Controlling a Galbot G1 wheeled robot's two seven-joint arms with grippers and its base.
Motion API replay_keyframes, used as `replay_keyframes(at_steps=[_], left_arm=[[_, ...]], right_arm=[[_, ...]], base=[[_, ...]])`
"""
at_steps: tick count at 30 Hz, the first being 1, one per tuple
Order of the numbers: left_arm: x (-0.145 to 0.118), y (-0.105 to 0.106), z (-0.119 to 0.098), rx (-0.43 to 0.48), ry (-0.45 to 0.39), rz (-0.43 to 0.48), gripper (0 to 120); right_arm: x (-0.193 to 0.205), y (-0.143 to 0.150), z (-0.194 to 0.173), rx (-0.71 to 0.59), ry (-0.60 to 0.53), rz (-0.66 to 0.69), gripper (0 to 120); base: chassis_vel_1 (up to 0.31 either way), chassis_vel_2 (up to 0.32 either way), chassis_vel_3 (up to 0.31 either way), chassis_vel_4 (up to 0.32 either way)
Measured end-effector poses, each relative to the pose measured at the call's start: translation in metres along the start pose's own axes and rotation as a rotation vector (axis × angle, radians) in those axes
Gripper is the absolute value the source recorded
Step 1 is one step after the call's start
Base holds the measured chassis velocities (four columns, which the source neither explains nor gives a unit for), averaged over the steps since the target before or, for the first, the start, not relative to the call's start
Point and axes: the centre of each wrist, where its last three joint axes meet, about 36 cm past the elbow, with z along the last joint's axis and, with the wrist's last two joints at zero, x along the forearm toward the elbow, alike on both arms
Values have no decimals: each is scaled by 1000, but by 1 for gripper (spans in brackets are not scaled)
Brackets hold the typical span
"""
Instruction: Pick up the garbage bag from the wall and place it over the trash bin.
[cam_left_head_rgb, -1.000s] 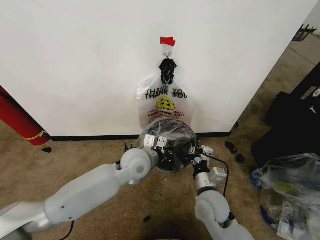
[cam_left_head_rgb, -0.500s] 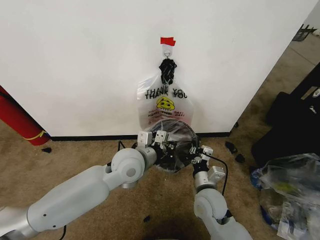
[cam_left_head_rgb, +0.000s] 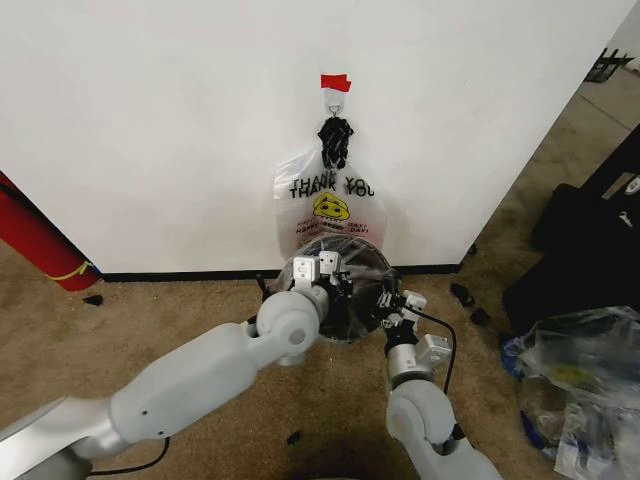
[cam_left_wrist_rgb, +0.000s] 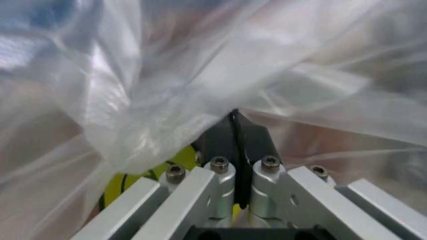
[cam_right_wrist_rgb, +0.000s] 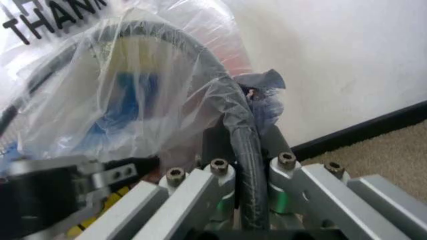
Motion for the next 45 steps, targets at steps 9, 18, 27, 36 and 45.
replay_keyframes(at_steps=[9,18,27,36,45], left_arm=[[-18,2,6,-26,30,-37,0],[-28,3,12,-54,60,-59,0],[-21,10,20,-94,45,-56,0],[26,7,25,-102,-51,29,0],[30,8,15,-51,-175,39,0]], right_arm=[[3,2,1,11,-7,-21,0],[4,3,1,7,-6,-27,0],[2,0,-2,-4,-4,-31,0],[-4,0,-1,-18,3,-22,0],[-5,4,1,-27,5,-17,0]], base=[[0,0,0,0],[0,0,0,0],[0,0,0,0],[0,0,0,0],[0,0,0,0]])
